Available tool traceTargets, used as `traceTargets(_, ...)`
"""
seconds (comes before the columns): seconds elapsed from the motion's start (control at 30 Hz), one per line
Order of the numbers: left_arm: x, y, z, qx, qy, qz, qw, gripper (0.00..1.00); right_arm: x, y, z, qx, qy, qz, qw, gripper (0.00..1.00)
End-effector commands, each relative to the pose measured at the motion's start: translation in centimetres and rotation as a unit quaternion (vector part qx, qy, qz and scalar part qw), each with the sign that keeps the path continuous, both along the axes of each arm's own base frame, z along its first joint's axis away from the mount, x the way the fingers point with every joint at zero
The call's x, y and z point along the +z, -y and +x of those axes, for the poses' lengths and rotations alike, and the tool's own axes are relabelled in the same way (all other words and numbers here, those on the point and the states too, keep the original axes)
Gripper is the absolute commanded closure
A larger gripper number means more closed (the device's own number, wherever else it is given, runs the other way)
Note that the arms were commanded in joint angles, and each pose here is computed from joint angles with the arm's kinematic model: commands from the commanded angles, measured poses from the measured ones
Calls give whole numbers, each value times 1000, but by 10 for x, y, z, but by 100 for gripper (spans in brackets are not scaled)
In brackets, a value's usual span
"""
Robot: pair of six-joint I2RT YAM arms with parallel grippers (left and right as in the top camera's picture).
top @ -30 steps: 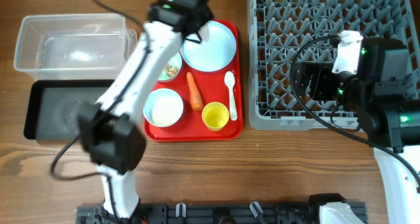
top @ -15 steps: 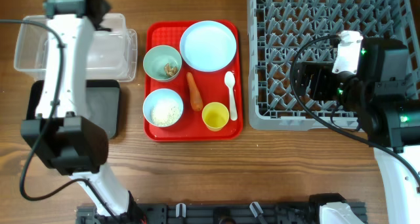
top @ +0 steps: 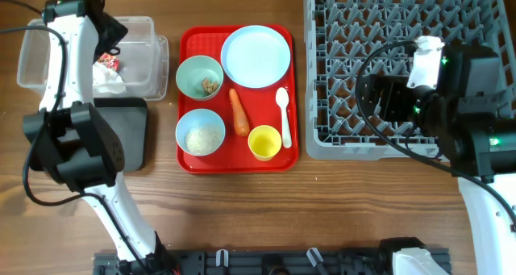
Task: Sort waste into correct bins and load items into the dishwasher rack
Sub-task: 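Carry the tissue and wrapper left and drop them into the clear bin, then grasp the rim of the light-blue rice bowl with the left gripper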
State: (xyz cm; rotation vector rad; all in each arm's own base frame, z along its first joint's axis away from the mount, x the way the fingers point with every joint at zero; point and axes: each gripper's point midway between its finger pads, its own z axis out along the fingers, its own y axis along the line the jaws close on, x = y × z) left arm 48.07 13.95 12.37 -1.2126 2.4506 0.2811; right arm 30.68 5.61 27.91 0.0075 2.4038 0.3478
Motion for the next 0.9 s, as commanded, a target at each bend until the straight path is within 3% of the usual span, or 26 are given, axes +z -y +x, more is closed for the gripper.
traceTargets(0.0,64,50,-10,-97,54,-94,989,5,9,-1,6,1,13,4,1000,0)
traceTargets(0.07,93,73,-25,-120,73,-127,982,5,10,-1,9,1,19,5,1000,1)
traceTargets(0.2,163,129,-78,-205,97,-116,967,8,14,-1,13,1,31,5,1000,0)
traceTargets(0.33,178,187,-115,-286,75,-117,948,7,17,-2,15,1,37,6,999,0)
traceTargets(0.43,149,226,-155,-314,-19,-131,940,7,14,-1,12,1,29,5,1000,0)
traceTargets(0.57,83,244,-170,-293,-90,-103,946,8,13,-1,12,1,28,5,1000,0)
traceTargets(0.7,16,260,-173,-317,-114,-98,936,1,13,-1,11,1,26,5,1000,0)
traceTargets(0.87,-62,268,-177,-330,-96,-111,932,5,12,-1,11,0,24,6,1000,0)
